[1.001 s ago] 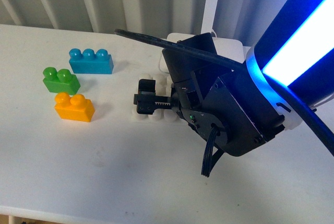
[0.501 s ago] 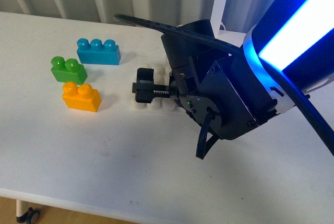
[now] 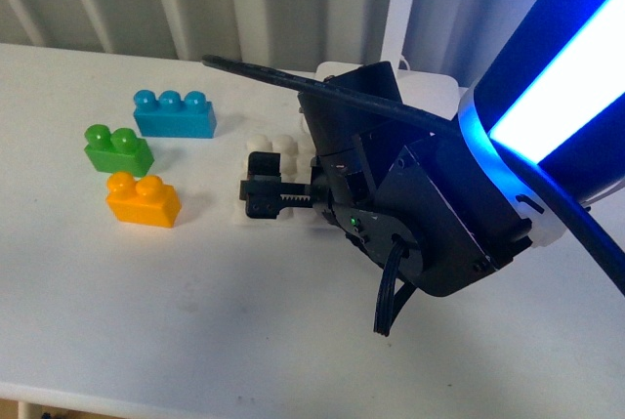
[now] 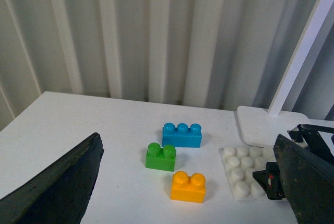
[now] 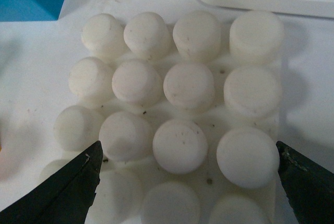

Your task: Insert yellow block into base center

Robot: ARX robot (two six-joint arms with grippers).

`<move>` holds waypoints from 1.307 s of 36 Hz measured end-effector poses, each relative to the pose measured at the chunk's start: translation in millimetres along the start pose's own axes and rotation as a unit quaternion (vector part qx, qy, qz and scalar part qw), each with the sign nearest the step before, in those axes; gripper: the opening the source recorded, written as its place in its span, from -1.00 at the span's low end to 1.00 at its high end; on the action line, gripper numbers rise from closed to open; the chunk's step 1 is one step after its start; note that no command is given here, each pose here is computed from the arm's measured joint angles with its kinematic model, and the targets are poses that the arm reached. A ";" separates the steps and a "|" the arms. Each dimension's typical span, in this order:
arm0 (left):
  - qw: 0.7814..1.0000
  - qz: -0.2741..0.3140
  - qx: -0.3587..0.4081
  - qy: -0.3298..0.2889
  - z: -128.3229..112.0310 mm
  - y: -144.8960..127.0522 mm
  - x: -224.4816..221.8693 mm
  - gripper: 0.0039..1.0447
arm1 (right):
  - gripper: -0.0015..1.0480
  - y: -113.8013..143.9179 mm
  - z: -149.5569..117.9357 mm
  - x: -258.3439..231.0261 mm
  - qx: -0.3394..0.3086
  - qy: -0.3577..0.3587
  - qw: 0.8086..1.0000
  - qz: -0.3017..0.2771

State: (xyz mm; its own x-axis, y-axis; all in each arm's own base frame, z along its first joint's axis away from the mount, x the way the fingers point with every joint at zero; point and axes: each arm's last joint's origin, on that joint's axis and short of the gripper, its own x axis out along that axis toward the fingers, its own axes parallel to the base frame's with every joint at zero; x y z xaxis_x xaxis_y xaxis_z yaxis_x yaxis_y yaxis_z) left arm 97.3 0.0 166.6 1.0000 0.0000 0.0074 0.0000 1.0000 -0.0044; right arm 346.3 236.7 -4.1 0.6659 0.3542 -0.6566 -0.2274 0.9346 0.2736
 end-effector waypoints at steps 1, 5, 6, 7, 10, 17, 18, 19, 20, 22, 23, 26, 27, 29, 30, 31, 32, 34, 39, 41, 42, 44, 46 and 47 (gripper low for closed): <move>1.000 0.000 0.000 0.000 0.0 0.0 0.0 0.88 | 0.82 -1.0 0.2 -1.0 0.002 0.000 1.000 -0.001; 1.000 0.000 0.000 0.000 0.0 0.0 0.0 0.88 | 0.82 -12.7 2.0 -10.2 0.016 0.001 1.000 -0.006; 1.000 0.000 0.000 0.000 0.0 0.0 0.0 0.88 | 0.82 -16.4 2.5 -12.8 0.021 0.001 1.000 -0.009; 1.000 0.000 0.000 0.000 0.0 0.0 0.0 0.88 | 0.82 -20.2 3.9 -15.8 0.026 -0.001 1.000 -0.013; 1.000 0.000 0.000 0.000 0.0 0.0 0.0 0.88 | 0.82 -37.9 16.4 -34.2 0.047 -0.023 0.998 -0.023; 1.000 0.000 0.000 0.000 0.0 0.0 0.0 0.88 | 0.82 -72.1 45.6 -87.2 0.080 -0.079 0.993 -0.022; 1.000 0.000 0.000 0.000 0.0 0.0 0.0 0.88 | 0.82 -79.1 47.6 -96.6 0.084 -0.085 0.993 -0.023; 1.000 0.000 0.000 0.000 0.0 0.0 0.0 0.88 | 0.82 -83.9 48.4 -102.9 0.088 -0.088 0.992 -0.025; 1.000 0.000 0.000 0.000 0.0 0.0 0.0 0.88 | 0.82 -91.4 49.1 -112.8 0.091 -0.092 0.991 -0.026; 1.000 0.000 0.000 0.000 0.0 0.0 0.0 0.88 | 0.82 -106.4 49.7 -134.6 0.097 -0.102 0.990 -0.029; 1.000 0.000 0.000 0.000 0.0 0.0 0.0 0.88 | 0.82 -113.8 50.1 -146.2 0.100 -0.109 0.989 -0.032; 1.000 0.000 0.000 0.000 0.0 0.0 0.0 0.88 | 0.82 -136.8 54.7 -191.2 0.109 -0.141 0.983 -0.040; 1.000 0.000 0.000 0.000 0.0 0.0 0.0 0.88 | 0.82 -142.9 55.7 -205.9 0.111 -0.153 0.981 -0.042; 1.000 0.000 0.000 0.000 0.0 0.0 0.0 0.88 | 0.71 -153.5 52.9 -236.4 0.079 -0.228 0.967 -0.085; 1.000 0.000 0.000 0.000 0.0 0.0 0.0 0.88 | 0.61 -154.6 48.7 -248.4 0.050 -0.278 0.952 -0.116; 1.000 0.000 0.000 0.000 0.0 0.0 0.0 0.88 | 0.48 -152.4 40.0 -264.5 0.015 -0.329 0.934 -0.139; 1.000 0.000 0.000 0.000 0.0 0.0 0.0 0.88 | 0.37 -148.8 31.7 -275.7 -0.014 -0.349 0.926 -0.146; 1.000 -0.001 0.000 0.000 0.0 0.0 0.0 0.88 | 0.13 -141.4 10.3 -295.2 -0.047 -0.354 0.921 -0.152; 1.000 0.000 0.000 0.000 0.0 0.0 0.0 0.88 | -0.41 -133.3 -12.0 -318.1 -0.073 -0.365 0.914 -0.158; 1.000 0.000 0.000 0.000 0.0 0.0 0.0 0.88 | -0.65 -131.6 -13.2 -322.7 -0.077 -0.371 0.912 -0.159; 1.000 0.000 0.000 0.000 0.0 0.0 0.0 0.88 | -0.75 -131.1 -14.6 -324.0 -0.078 -0.371 0.912 -0.159; 1.000 0.000 0.000 0.000 0.0 0.0 0.0 0.88 | -0.90 -130.6 -17.1 -325.6 -0.079 -0.369 0.912 -0.160; 1.000 0.000 0.000 0.000 0.0 0.0 0.0 0.88 | -0.98 -129.7 -19.8 -328.4 -0.081 -0.369 0.912 -0.161; 1.000 0.000 0.000 0.000 0.0 0.0 0.0 0.88 | -0.98 -128.9 -20.7 -330.3 -0.081 -0.370 0.911 -0.160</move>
State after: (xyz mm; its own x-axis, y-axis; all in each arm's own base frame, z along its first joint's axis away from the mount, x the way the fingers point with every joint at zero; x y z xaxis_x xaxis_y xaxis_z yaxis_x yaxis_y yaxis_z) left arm 97.3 0.0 166.5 1.0000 0.0004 0.0071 -0.0004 1.0000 -0.0044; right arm 141.0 -0.1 162.9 0.9999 -0.0008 -0.0135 0.0008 1.0000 0.0040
